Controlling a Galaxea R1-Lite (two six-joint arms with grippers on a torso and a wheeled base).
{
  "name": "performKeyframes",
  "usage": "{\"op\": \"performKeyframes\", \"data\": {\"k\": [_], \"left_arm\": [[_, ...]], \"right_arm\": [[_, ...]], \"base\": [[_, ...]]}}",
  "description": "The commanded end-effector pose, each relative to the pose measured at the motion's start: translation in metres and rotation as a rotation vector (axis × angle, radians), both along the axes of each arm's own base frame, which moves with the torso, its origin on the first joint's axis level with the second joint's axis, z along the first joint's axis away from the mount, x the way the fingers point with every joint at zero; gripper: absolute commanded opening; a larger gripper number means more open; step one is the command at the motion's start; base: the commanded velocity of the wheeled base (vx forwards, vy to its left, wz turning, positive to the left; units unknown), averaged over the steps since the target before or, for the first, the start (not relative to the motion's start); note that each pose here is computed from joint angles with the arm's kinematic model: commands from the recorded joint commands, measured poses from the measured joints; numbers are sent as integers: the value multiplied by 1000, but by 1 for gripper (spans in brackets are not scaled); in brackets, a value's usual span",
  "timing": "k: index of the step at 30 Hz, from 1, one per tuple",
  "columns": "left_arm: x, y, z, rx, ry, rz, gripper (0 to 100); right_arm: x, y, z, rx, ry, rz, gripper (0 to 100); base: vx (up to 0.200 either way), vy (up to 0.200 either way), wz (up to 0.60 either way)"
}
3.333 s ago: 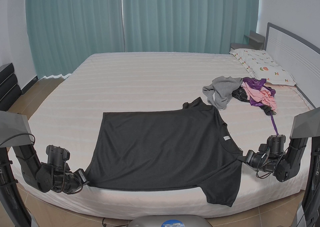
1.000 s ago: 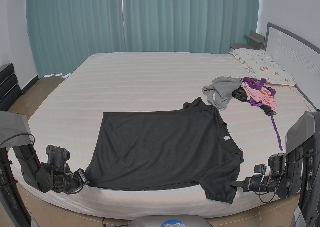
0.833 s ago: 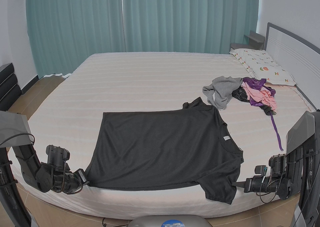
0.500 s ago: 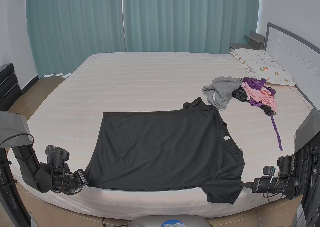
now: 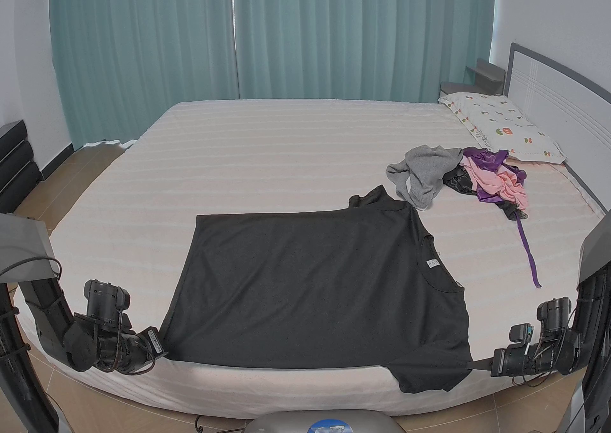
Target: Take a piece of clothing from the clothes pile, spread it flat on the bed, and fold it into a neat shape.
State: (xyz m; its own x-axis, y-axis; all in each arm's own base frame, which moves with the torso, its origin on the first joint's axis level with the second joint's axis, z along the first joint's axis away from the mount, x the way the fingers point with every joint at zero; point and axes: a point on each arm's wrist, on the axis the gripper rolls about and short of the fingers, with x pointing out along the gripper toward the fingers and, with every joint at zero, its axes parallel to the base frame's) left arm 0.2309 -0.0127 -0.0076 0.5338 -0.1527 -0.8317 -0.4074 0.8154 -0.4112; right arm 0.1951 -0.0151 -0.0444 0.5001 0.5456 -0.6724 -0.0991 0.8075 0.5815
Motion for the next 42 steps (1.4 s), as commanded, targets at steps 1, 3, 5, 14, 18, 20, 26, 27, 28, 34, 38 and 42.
{"op": "performKeyframes", "data": {"k": [1, 3, 5, 14, 18, 20, 26, 27, 28, 34, 38, 42], "left_arm": [[-4, 1, -1, 11, 10, -9, 0], [-6, 1, -2, 12, 17, -13, 0], [-9, 1, -4, 19, 31, -25, 0], [-17, 1, -8, 53, 63, -79, 0], [-22, 1, -9, 69, 72, -107, 0], [-26, 1, -10, 81, 82, -129, 0], [-29, 1, -11, 92, 96, -147, 0], [-30, 1, -12, 95, 99, -152, 0], [-31, 1, -12, 97, 100, -156, 0], [-43, 3, -12, 126, 121, -211, 0], [-44, 3, -12, 129, 125, -216, 0], [-49, 3, -13, 140, 136, -241, 0]], "right_arm": [[-6, -4, 17, -7, -40, -9, 0], [-14, -6, 23, -12, -19, 4, 0], [-18, -7, 26, -28, -14, 21, 0], [-30, -8, 32, -63, 9, 63, 0], [-33, -7, 32, -68, 34, 65, 0], [-34, -7, 33, -70, 34, 65, 0], [-41, -5, 39, -73, 57, 74, 0], [-42, -5, 40, -82, 64, 74, 0], [-43, -5, 40, -87, 68, 73, 0], [-48, -5, 39, -113, 107, 83, 0], [-50, -4, 42, -116, 111, 81, 0], [-57, -3, 45, -139, 136, 90, 0]], "base": [[0, 0, 0], [0, 0, 0], [0, 0, 0], [0, 0, 0], [0, 0, 0], [0, 0, 0], [0, 0, 0], [0, 0, 0], [0, 0, 0], [0, 0, 0], [0, 0, 0], [0, 0, 0]]}}
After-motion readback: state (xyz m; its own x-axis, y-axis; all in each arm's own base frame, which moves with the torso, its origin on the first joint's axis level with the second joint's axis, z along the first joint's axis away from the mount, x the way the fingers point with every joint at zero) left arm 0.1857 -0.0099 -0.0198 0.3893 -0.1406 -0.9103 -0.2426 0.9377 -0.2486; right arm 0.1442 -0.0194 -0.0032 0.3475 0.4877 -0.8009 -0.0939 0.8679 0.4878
